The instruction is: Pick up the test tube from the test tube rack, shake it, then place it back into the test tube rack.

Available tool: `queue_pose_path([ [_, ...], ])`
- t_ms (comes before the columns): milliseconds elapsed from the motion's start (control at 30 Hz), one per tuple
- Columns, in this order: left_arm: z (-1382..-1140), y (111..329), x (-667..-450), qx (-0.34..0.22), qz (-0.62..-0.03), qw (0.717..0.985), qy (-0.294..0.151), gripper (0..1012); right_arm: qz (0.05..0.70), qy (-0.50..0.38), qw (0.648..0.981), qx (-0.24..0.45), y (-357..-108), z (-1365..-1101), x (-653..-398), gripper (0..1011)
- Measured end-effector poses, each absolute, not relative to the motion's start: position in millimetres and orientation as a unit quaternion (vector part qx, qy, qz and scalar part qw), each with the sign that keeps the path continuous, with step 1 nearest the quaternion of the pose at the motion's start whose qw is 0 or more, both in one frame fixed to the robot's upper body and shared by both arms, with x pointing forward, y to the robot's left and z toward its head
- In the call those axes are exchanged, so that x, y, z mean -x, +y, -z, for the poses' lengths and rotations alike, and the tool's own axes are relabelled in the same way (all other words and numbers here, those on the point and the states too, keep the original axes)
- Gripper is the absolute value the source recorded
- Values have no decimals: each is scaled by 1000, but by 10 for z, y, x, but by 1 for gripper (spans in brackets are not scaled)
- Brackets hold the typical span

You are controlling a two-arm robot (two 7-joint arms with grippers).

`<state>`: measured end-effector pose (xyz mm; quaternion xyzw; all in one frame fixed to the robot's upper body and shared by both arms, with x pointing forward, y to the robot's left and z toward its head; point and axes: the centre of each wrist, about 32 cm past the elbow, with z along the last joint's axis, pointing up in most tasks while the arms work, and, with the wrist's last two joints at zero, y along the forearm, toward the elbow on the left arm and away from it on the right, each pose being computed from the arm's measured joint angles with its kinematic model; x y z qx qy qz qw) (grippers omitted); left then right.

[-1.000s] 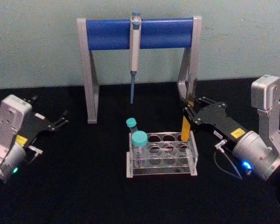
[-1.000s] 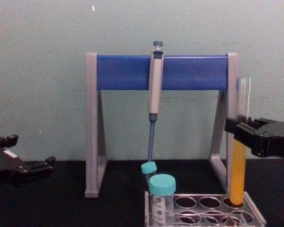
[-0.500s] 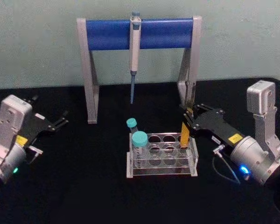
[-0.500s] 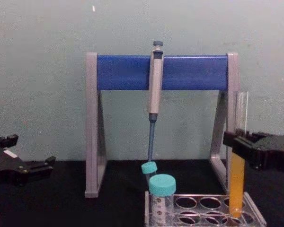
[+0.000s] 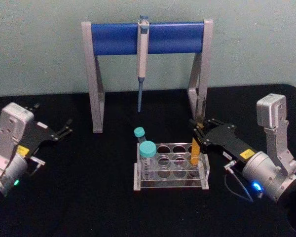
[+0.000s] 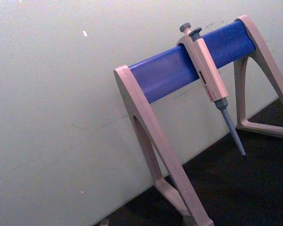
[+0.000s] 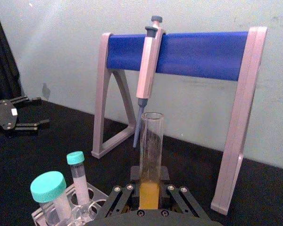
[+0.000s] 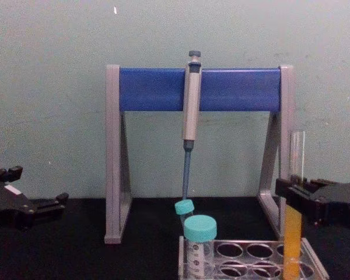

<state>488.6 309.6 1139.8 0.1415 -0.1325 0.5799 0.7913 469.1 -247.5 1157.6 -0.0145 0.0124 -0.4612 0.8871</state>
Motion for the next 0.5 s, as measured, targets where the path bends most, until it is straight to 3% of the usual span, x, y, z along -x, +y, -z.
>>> queue_pose_path([
  [500,-11398,3097,-4886,-141,-580,791,-132,1001,460,24,887,27,-2459,-11511,-4701,229],
])
